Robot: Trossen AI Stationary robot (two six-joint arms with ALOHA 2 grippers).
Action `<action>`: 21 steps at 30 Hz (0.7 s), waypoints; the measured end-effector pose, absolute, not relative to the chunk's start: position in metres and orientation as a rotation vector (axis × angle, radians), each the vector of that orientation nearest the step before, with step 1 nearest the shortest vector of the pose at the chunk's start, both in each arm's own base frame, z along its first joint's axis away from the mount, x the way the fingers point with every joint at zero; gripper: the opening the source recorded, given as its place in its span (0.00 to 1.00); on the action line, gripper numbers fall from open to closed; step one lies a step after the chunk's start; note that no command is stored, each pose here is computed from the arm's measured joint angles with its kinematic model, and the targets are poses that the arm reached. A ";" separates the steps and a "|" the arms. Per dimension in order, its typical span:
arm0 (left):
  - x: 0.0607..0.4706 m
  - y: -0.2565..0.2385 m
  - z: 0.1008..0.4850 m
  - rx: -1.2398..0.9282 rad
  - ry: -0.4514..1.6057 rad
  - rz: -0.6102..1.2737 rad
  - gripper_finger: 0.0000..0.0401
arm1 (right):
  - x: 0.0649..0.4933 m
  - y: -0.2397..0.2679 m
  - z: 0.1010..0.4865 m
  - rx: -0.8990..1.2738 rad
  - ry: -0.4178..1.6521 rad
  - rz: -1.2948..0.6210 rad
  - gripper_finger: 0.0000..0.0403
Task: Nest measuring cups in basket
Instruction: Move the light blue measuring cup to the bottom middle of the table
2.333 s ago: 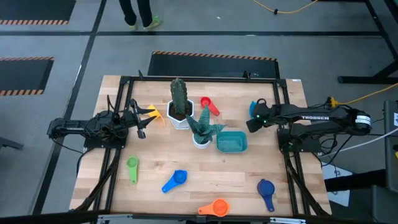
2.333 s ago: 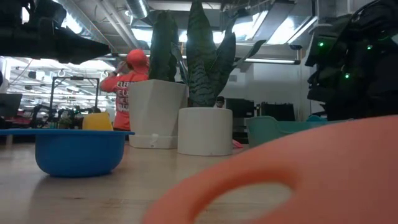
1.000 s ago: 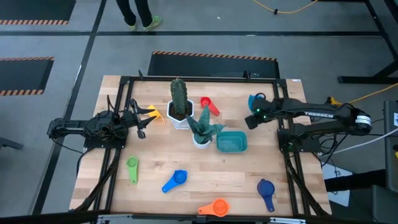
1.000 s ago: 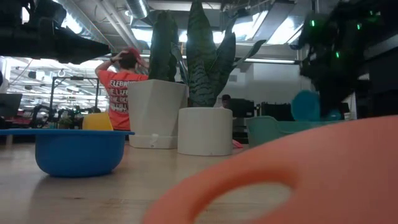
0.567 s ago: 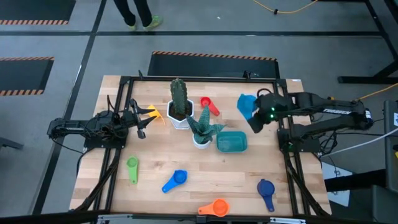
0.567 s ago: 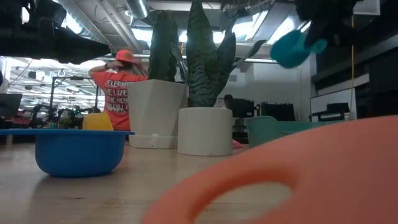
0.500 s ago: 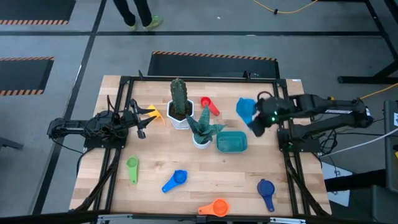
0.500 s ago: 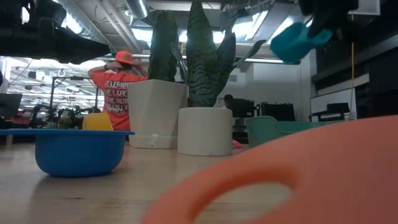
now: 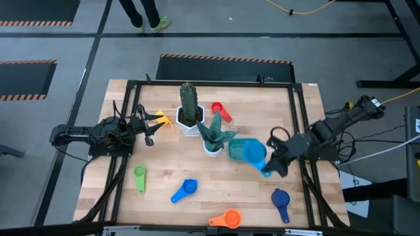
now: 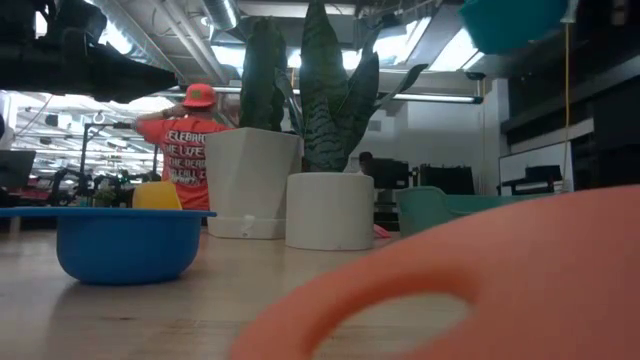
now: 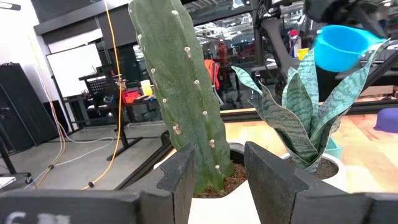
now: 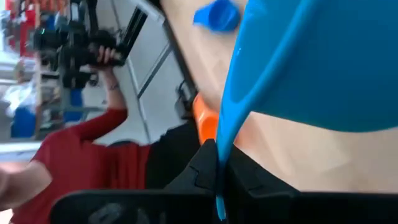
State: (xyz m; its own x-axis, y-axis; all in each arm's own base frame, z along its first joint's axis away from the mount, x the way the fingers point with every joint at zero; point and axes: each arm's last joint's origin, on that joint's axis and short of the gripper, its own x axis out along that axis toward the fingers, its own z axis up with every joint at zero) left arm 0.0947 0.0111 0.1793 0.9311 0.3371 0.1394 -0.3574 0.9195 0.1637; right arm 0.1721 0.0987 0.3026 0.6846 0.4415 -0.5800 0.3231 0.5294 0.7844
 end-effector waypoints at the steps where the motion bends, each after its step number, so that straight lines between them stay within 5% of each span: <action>1: 0.095 0.011 0.179 0.188 -0.109 0.358 0.33 | 0.172 0.103 0.297 1.064 0.852 0.102 0.02; 21: 0.095 0.011 0.179 0.188 -0.109 0.358 0.33 | 0.161 0.130 0.199 1.232 0.772 0.167 0.02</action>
State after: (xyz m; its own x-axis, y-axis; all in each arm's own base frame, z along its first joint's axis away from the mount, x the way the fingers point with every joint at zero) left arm 0.0947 0.0111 0.1793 0.9310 0.3374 0.1393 -0.3577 0.9194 0.1633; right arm 0.1611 0.1299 0.1988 0.7398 0.5100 -0.4387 0.2830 0.3557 0.8907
